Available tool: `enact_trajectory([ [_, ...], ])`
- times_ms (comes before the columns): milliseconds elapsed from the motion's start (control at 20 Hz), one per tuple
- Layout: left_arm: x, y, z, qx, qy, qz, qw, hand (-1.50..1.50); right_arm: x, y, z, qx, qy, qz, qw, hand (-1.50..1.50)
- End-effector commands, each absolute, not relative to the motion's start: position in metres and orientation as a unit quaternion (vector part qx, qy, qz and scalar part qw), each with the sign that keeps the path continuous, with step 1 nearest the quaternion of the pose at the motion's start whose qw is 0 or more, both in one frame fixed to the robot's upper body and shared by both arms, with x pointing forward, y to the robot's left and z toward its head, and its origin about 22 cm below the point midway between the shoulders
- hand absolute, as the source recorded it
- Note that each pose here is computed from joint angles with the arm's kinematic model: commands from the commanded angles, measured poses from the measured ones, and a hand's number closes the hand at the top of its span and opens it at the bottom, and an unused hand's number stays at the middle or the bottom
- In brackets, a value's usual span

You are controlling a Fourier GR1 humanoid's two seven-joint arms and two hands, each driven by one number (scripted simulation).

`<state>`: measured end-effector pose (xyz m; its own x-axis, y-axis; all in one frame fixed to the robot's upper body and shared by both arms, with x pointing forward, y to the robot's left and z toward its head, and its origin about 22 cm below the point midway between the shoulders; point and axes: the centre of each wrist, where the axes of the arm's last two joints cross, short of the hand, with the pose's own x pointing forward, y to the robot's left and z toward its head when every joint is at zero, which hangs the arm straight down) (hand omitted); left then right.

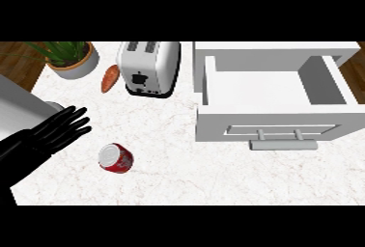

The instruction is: Pick up the can, place it into the drawer and close the drawer

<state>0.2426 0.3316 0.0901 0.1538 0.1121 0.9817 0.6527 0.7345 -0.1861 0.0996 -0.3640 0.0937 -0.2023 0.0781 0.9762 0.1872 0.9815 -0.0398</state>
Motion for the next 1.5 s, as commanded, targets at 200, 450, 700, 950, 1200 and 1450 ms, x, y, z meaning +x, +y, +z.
enact_trajectory([
  [200, 0.254, 0.315, 0.045, -0.282, -0.616, -0.209, 0.705, -1.50, 0.087, -0.372, 0.100, -0.086, -0.775, -0.044, 0.624, -1.50],
  [450, 0.252, 0.314, 0.024, -0.277, -0.616, -0.196, 0.711, -1.50, 0.080, -0.360, 0.110, -0.080, -0.779, -0.054, 0.620, -1.50],
  [700, 0.245, 0.322, 0.004, -0.247, -0.630, -0.184, 0.712, -1.50, 0.093, -0.381, 0.107, -0.083, -0.769, -0.048, 0.632, -1.50],
  [950, 0.266, 0.335, -0.029, -0.232, -0.629, -0.175, 0.721, -1.50, 0.083, -0.381, 0.098, -0.083, -0.779, -0.050, 0.619, -1.50],
  [1200, 0.272, 0.328, -0.060, -0.223, -0.626, -0.175, 0.726, -1.50, 0.080, -0.368, 0.117, -0.081, -0.776, -0.042, 0.624, -1.50],
  [1450, 0.276, 0.346, -0.072, -0.216, -0.618, -0.178, 0.735, -1.50, 0.089, -0.380, 0.098, -0.077, -0.773, -0.048, 0.627, -1.50],
])
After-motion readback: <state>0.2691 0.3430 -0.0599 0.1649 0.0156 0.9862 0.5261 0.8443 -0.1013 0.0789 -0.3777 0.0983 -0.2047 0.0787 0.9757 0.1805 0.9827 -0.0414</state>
